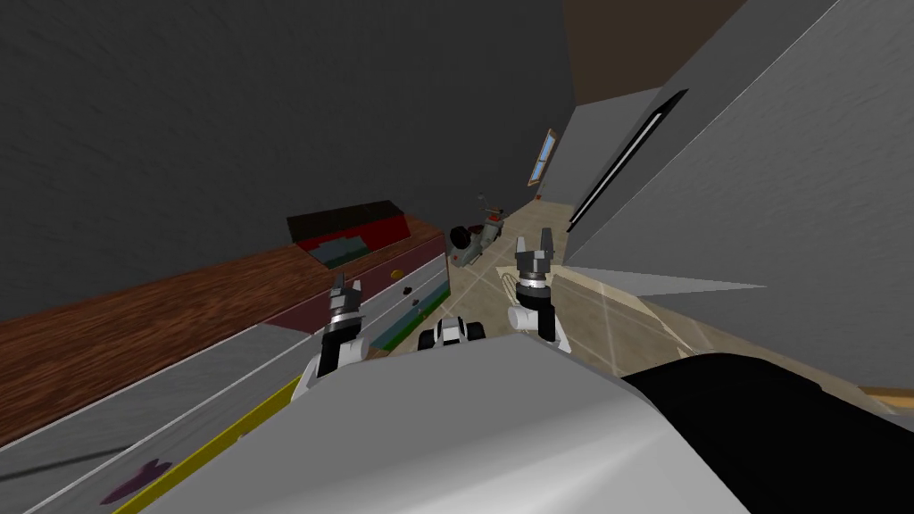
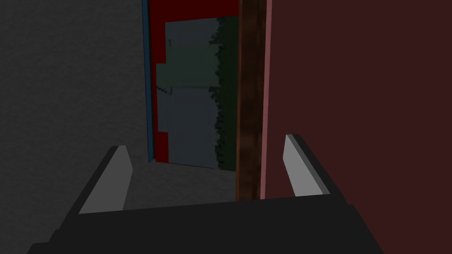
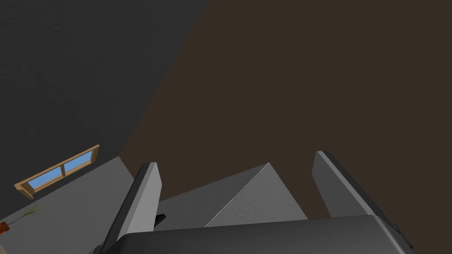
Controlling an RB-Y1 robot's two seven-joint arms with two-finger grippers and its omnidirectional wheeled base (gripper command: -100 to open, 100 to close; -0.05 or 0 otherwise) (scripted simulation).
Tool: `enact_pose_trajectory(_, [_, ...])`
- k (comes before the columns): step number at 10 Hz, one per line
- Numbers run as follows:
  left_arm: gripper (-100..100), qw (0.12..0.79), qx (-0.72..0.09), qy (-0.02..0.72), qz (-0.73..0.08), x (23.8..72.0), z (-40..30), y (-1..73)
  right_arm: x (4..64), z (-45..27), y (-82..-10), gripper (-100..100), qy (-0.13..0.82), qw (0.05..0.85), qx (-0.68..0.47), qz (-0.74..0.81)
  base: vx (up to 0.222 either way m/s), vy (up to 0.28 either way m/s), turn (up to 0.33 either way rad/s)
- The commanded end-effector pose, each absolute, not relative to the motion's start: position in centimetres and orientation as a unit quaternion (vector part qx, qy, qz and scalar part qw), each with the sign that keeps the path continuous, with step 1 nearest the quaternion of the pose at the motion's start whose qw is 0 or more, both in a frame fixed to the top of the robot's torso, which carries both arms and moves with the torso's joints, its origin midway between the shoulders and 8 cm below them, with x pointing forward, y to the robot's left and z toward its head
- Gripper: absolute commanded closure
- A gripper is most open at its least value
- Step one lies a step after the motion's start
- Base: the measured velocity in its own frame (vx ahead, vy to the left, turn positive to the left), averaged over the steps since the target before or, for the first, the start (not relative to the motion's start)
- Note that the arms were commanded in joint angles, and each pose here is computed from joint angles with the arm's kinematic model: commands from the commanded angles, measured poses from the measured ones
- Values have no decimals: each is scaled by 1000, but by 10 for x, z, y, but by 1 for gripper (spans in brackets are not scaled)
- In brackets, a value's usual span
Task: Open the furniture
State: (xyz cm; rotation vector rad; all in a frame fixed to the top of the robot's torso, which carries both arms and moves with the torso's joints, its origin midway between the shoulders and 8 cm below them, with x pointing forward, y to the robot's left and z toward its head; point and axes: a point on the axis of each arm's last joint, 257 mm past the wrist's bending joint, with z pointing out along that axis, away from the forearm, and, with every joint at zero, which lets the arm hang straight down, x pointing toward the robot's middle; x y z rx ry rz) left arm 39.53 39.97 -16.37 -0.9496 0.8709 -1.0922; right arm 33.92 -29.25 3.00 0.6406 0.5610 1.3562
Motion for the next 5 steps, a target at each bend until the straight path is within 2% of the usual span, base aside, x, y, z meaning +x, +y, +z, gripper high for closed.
enact_pose_trajectory(1, [-100,657,-440,388,-473,395,-184,409,339,30,-292,0,251,696,287,608,66,-111,19])
enact_pose_trajectory(5, [-100,645,-484,381,-452,391,-223,427,339,30,-292,0,251,696,287,608,85,-149,62])
